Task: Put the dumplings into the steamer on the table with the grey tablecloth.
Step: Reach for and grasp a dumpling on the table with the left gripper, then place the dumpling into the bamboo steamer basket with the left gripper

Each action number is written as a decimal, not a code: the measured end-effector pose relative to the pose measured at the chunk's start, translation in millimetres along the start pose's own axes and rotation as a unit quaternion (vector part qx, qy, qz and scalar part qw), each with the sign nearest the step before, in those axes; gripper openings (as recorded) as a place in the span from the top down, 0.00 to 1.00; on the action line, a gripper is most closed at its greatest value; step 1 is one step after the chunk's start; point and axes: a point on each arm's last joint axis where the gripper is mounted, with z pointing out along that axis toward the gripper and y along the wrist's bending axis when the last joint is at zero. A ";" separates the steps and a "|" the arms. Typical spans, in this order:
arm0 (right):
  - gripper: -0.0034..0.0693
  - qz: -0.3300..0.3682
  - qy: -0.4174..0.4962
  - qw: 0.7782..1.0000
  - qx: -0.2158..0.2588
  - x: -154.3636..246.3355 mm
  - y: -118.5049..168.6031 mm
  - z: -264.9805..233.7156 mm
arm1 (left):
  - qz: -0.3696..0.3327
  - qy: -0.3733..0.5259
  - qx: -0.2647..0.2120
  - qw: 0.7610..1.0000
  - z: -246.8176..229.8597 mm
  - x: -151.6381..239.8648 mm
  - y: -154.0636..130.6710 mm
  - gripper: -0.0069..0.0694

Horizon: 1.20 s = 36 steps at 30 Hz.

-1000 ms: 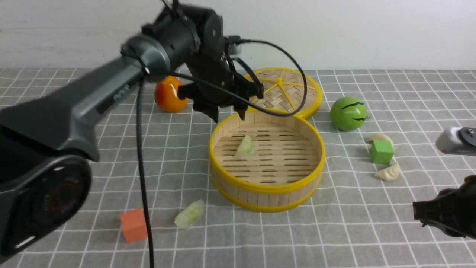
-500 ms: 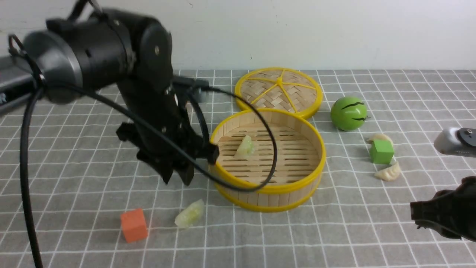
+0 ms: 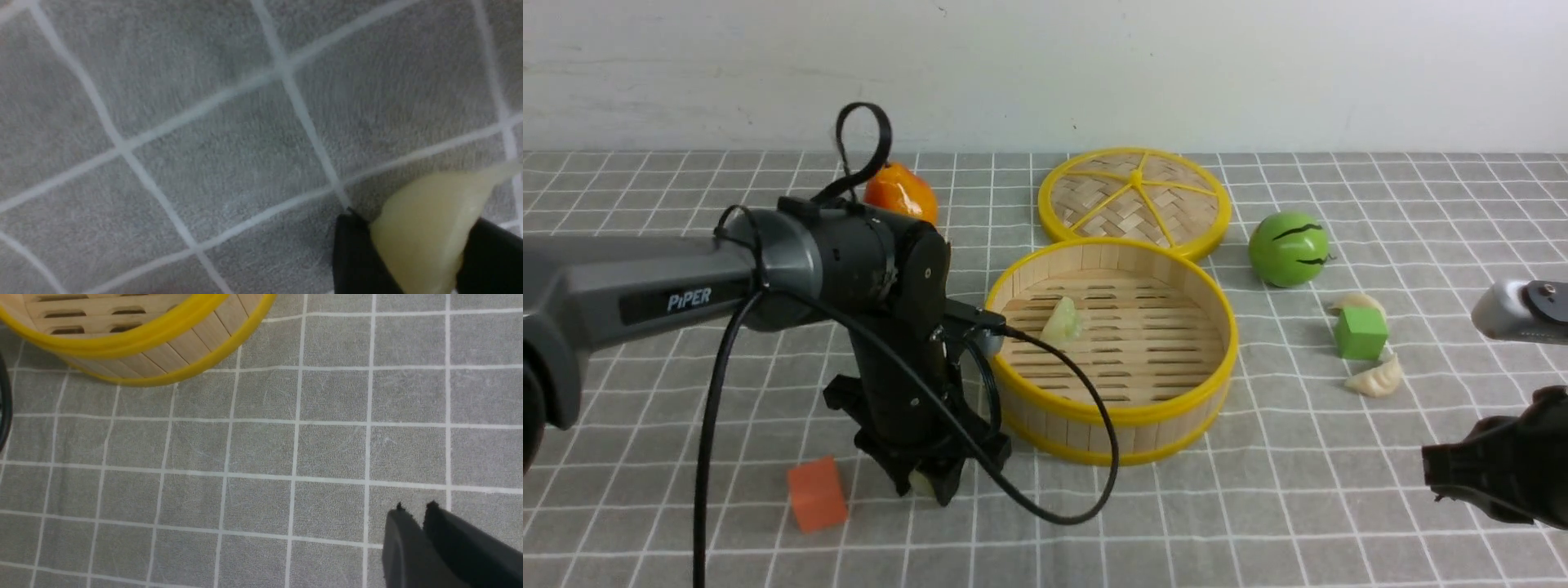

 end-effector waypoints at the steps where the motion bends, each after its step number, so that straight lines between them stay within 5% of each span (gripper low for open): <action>1: 0.85 0.000 0.000 1.000 0.000 0.0 0.0 0.0 | -0.001 0.001 0.001 1.000 0.0 0.1 -0.3 0.60; 7: 0.84 -0.002 -0.001 1.000 0.000 -0.1 0.0 0.0 | -0.014 0.001 0.020 1.000 -9.4 1.7 -3.9 0.59; 13: 0.84 0.002 -0.001 1.000 -0.003 -0.1 0.5 0.0 | -0.012 -0.073 0.058 0.996 -84.8 0.4 -12.1 0.59; 17: 0.83 0.008 -0.001 1.000 -0.007 -0.1 1.2 0.0 | -0.018 -0.160 0.141 0.977 -129.5 -14.7 -27.2 0.59; 22: 0.82 0.016 -0.004 1.000 -0.011 -0.8 2.0 0.0 | -0.038 -0.216 0.221 0.950 -125.1 -47.5 -40.5 0.59; 32: 0.81 0.002 -0.005 1.000 -0.012 -0.9 2.1 0.0 | -0.022 -0.157 0.176 0.971 -47.3 -74.3 -34.1 0.58; 36: 0.81 0.001 -0.007 1.000 -0.012 -1.2 2.1 0.0 | -0.008 -0.135 0.156 0.979 -34.5 -73.3 -31.0 0.41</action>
